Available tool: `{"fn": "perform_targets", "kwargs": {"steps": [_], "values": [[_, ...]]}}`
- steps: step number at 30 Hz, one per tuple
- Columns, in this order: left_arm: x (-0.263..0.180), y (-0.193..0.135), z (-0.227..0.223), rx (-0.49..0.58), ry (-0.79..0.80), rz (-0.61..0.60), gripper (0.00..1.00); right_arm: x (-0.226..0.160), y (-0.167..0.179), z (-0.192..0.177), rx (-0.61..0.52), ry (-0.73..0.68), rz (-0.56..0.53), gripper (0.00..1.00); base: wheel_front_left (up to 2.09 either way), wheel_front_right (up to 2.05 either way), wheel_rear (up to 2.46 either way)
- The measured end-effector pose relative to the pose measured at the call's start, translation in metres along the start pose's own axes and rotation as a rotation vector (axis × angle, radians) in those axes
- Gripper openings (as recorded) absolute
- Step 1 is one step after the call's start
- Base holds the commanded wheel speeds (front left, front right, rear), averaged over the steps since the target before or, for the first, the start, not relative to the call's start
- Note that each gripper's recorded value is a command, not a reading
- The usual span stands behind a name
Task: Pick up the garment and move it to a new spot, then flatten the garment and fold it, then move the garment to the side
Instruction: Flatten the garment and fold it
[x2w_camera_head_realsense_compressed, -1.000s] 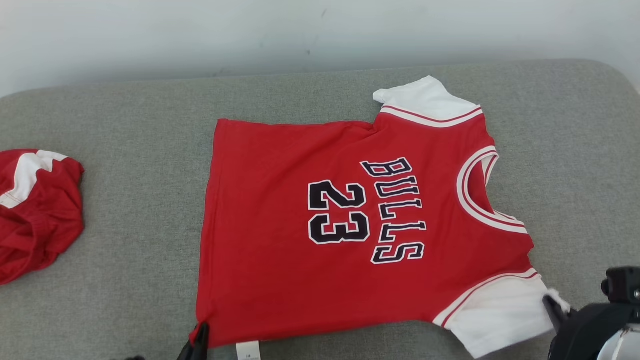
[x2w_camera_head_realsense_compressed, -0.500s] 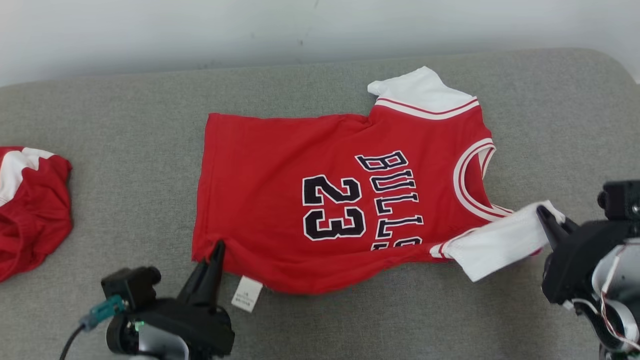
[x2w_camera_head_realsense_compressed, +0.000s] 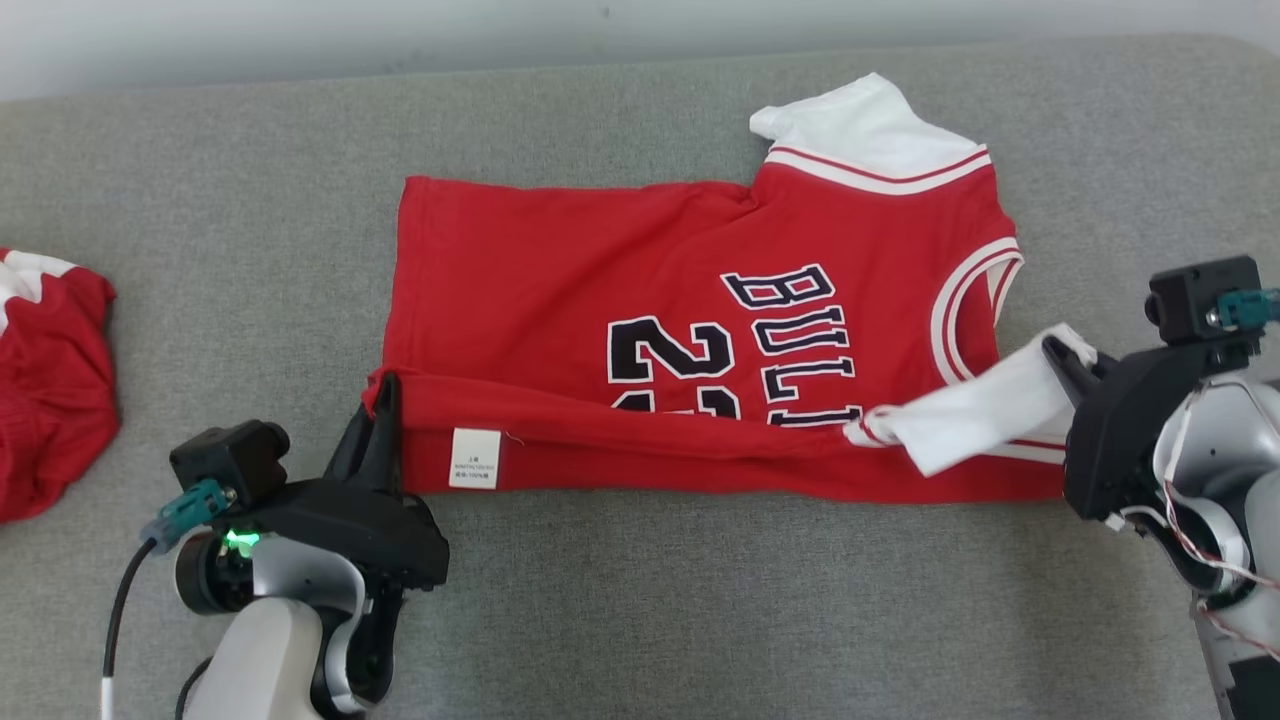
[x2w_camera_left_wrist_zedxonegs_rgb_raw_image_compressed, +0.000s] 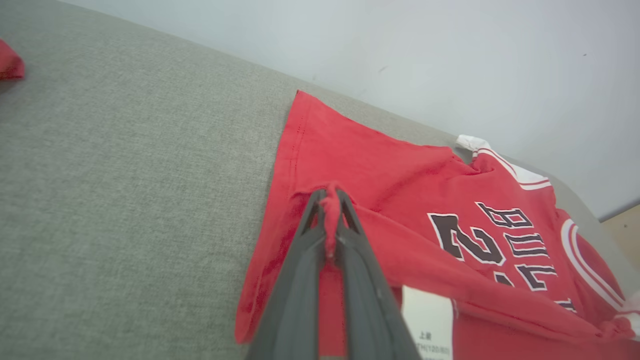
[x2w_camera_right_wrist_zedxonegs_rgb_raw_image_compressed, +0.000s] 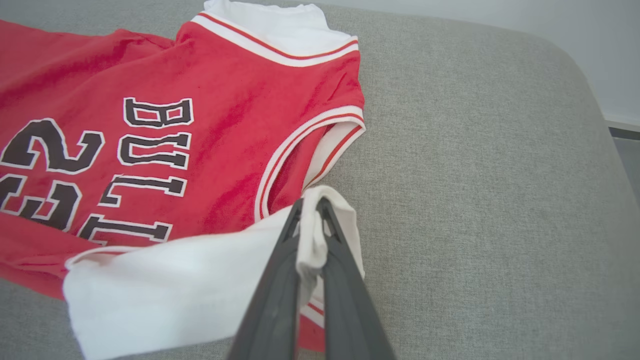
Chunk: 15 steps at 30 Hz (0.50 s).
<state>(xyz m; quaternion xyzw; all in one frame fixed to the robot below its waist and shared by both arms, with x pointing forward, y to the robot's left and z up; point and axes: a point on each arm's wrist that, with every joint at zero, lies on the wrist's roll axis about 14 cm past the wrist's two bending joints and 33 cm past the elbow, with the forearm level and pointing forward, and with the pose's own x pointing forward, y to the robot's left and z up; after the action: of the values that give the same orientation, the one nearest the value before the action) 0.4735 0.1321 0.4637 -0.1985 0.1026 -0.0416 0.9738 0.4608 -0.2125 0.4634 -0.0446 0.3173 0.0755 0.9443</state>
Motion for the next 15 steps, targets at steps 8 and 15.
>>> {"fn": "perform_targets", "kwargs": {"steps": [8,15], "values": [[0.016,0.007,-0.007,0.018,0.009,0.031,0.00,0.026,0.001,0.011,-0.033,-0.019,0.020,0.00,0.00,0.00,0.00],[0.019,0.008,-0.011,0.021,-0.003,0.035,1.00,0.043,0.003,0.027,-0.036,-0.116,0.023,1.00,0.00,0.00,0.00]]}}
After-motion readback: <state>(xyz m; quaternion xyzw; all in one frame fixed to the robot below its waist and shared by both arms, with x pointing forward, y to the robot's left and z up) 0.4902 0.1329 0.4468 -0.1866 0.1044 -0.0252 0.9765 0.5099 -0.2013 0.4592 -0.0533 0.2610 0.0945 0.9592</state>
